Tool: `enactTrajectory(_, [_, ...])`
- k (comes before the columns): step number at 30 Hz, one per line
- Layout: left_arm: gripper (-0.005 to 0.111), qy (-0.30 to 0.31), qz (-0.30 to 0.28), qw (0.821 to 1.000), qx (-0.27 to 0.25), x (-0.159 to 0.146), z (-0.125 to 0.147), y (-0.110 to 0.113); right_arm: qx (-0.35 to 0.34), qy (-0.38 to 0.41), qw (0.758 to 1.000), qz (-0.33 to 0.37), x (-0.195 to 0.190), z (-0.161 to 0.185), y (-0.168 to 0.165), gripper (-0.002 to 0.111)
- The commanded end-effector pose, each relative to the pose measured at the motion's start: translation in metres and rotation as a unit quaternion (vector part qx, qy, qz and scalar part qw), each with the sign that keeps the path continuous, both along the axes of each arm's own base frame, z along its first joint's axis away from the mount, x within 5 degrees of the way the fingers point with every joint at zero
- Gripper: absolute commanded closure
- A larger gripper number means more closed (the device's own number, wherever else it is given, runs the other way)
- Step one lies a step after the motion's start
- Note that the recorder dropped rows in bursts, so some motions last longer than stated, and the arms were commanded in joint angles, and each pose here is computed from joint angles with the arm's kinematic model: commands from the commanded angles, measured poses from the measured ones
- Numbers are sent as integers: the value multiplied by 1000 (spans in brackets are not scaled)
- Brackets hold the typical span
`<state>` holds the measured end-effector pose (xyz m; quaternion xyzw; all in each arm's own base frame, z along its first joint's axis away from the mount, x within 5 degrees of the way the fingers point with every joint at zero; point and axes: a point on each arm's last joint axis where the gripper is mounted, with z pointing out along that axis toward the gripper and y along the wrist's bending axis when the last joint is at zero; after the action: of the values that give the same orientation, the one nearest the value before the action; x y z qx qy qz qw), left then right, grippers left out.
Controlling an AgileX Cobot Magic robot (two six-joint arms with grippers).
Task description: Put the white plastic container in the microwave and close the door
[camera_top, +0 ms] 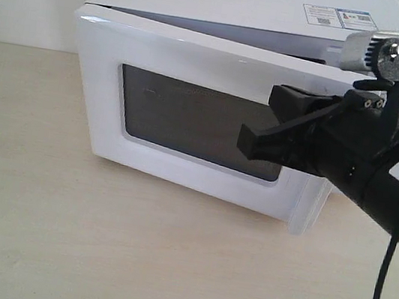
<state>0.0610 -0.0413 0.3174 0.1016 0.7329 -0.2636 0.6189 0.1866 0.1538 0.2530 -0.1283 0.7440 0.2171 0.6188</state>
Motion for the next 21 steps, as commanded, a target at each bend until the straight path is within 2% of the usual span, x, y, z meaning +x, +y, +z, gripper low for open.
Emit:
enactTrajectory(1, [102, 8, 25, 1000, 14, -8, -5, 8, 14, 3, 999, -46, 10, -8, 0, 108])
enactTrajectory(5, [102, 11, 48, 998, 27, -9, -7, 12, 17, 20, 997, -69, 18, -16, 5, 108])
enactTrajectory(10, [102, 16, 47, 998, 27, -9, -8, 12, -5, 14, 996, -94, 33, -11, 13, 109])
enactTrajectory(16, [102, 15, 47, 998, 30, -9, -8, 12, -24, 8, 987, -161, 41, -4, 6, 109])
enactTrajectory(21, [102, 9, 53, 997, 46, -9, -8, 14, -30, 5, 985, -170, 41, -4, 4, 109])
